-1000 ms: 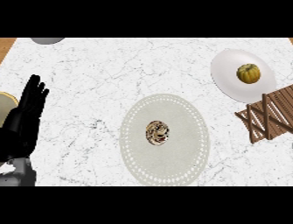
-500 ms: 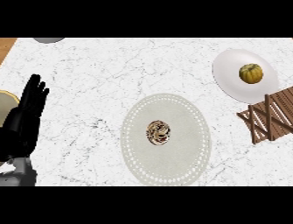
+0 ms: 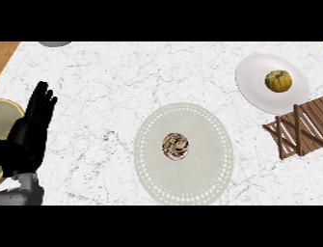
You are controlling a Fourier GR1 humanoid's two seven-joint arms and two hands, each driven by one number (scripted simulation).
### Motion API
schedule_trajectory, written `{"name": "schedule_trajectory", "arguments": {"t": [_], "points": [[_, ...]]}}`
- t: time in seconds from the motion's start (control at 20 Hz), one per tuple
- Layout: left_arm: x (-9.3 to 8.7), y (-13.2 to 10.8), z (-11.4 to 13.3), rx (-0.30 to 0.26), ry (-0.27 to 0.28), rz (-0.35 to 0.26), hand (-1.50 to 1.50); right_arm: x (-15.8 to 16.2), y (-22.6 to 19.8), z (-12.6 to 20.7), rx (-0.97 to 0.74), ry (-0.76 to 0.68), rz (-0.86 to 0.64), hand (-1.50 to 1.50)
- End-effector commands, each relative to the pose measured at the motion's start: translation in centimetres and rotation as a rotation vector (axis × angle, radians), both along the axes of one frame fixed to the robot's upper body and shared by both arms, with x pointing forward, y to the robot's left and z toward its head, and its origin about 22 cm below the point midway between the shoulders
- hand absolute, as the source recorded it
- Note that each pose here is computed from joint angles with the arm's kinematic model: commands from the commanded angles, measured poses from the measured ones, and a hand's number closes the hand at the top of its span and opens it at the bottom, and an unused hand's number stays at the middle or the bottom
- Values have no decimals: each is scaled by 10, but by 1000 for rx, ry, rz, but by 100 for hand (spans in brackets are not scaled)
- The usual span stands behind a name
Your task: Pick the lemon from the placemat and place it in the tiered shelf
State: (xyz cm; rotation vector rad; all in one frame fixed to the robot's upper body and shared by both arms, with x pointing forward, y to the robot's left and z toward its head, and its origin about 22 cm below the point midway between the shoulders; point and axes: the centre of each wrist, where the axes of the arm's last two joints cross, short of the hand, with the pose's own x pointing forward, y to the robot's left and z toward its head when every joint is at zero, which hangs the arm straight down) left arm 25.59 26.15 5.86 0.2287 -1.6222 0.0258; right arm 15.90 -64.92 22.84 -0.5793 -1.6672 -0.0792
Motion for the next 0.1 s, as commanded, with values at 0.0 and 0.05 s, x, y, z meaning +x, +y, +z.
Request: {"name": "schedule_trajectory", "arguments": {"t": [0.0, 0.05], "points": [[-5, 5, -5, -23, 11, 14, 0, -19, -7, 0, 13, -18, 54, -150], [1, 2, -3, -8, 0, 5, 0, -21, -8, 3, 21, -34, 91, -150]]}}
